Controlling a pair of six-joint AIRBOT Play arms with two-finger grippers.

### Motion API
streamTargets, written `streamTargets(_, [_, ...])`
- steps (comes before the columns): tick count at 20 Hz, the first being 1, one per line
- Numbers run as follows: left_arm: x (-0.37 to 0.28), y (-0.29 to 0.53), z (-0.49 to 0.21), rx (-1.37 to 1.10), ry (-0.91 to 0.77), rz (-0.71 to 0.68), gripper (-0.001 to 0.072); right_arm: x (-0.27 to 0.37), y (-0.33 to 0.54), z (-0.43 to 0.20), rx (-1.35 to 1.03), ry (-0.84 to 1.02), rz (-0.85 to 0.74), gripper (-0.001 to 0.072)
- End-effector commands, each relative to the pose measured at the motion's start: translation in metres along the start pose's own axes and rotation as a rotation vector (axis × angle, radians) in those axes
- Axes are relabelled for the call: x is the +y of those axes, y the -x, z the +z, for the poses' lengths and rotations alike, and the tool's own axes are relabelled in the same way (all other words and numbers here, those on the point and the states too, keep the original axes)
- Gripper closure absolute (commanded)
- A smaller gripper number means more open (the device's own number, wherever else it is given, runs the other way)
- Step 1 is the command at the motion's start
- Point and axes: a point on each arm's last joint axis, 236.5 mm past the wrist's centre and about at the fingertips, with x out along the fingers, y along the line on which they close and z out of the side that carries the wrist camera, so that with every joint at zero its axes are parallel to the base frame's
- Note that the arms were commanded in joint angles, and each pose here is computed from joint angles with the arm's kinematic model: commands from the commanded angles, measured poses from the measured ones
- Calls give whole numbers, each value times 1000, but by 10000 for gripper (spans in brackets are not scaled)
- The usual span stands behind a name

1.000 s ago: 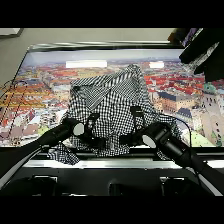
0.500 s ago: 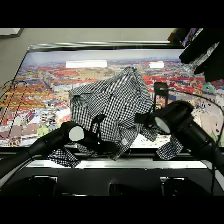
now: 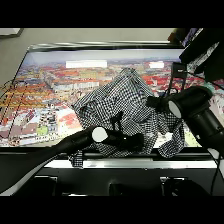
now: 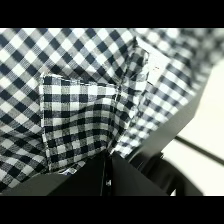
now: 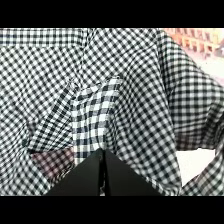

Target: Fold the clothes and pants, and hang the long-sleeved shirts on hangers.

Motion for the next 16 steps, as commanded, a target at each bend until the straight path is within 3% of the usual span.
streamTargets(1, [-14, -24, 24, -41, 40, -35, 691, -11, -18, 18, -55, 73, -89, 682])
streamTargets(3, [3, -33, 34, -48, 74, -7, 691, -10, -36, 25, -74, 85, -127, 682])
streamTargets(6, [23, -42, 46, -55, 104, 25, 691, -9, -84, 11, 10, -76, -119, 681])
streamTargets(10, [46, -50, 61, -66, 142, 60, 691, 18, -122, -11, 163, -225, 29, 665])
streamTargets(11, [48, -49, 64, -70, 143, 61, 691, 25, -120, -20, 208, -228, 61, 492])
streamTargets(12, [48, -48, 68, -80, 130, 59, 691, 34, -113, -30, 261, -217, 109, 213])
streamTargets(13, [47, -47, 71, -83, 124, 57, 691, 38, -101, -36, 307, -195, 162, 61])
streamTargets(16, [47, -45, 76, -92, 126, 53, 691, -3, -49, -40, 385, -185, 193, 68])
